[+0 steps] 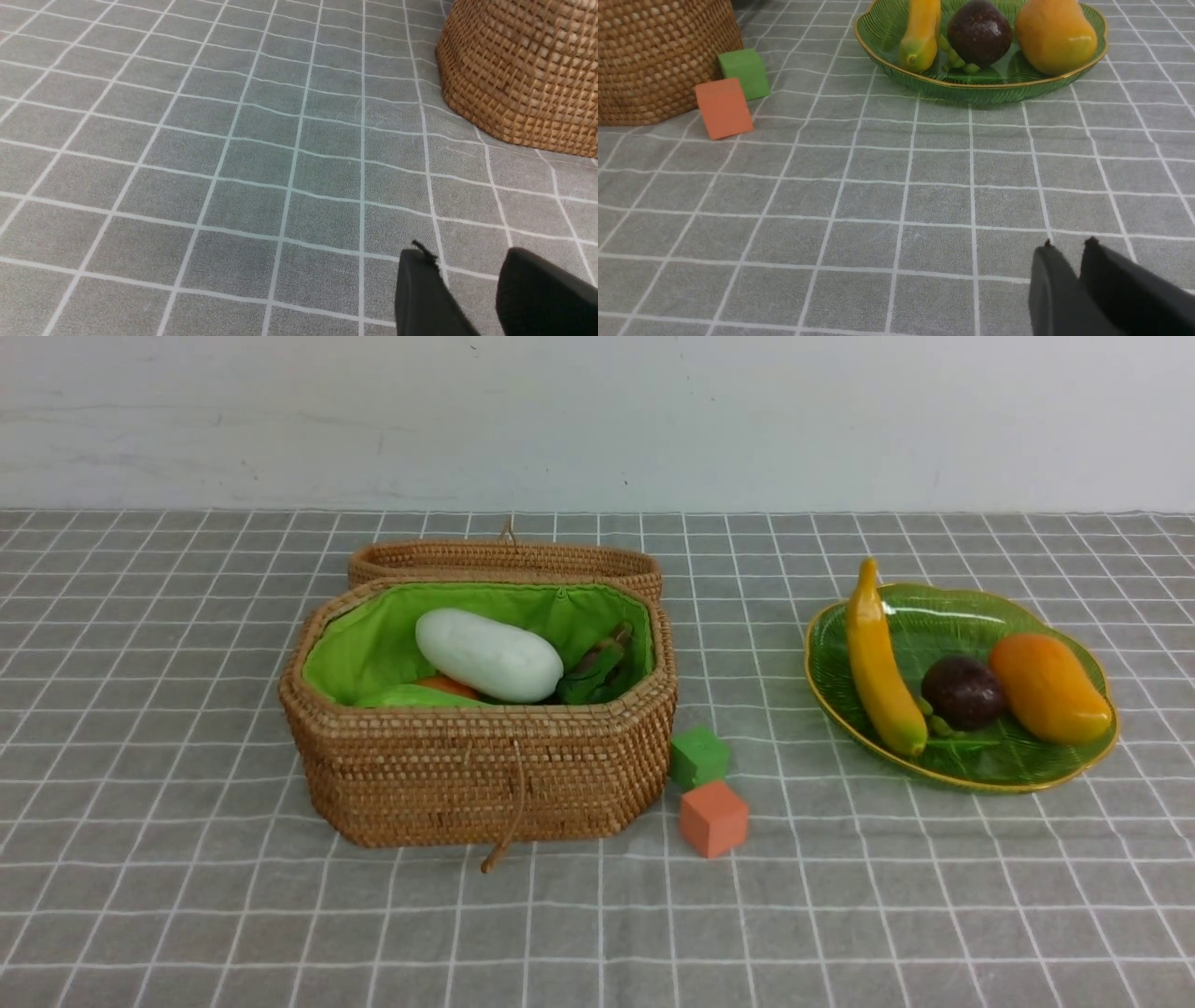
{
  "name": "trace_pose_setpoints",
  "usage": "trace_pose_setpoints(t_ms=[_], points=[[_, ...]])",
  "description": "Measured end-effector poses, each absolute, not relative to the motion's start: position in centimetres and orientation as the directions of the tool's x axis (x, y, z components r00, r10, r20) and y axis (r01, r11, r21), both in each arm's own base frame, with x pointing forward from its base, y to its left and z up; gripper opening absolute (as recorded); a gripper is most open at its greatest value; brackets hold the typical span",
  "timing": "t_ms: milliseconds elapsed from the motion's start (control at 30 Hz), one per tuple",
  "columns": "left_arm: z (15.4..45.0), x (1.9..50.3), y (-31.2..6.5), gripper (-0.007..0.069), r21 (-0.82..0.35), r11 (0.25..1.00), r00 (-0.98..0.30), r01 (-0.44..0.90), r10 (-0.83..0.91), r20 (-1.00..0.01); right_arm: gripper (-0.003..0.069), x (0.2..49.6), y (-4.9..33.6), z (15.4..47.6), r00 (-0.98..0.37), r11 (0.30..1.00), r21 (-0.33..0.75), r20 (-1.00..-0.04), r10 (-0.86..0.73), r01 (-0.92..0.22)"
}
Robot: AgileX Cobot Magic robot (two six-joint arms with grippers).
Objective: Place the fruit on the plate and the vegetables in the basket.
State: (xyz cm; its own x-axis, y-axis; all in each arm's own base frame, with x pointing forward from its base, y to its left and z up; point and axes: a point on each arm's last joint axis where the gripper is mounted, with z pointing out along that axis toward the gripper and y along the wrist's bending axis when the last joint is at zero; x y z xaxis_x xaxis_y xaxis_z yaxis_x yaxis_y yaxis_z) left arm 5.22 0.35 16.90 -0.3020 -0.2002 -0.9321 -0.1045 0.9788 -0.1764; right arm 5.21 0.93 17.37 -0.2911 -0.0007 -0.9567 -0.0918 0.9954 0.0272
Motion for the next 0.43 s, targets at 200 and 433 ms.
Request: trace_pose_setpoints(t_ms=[200, 433], points=[[16.90, 5.22, 0.35, 0.0239, -0.176, 0.979, -0.302, -0.105, -0.200, -0.932, 0.0106, 5.21, 0.93, 17.37, -0.291, 0.995, 0.028, -0.957, 0.000, -0.092], [16.90, 5.22, 0.35, 0.0239, -0.176, 0.979, -0.302, -0.105, -0.200, -0.932, 0.0109, 5.21, 0.93, 17.37, -0.291, 0.995, 0.028, -0.957, 0.000, -0.092]])
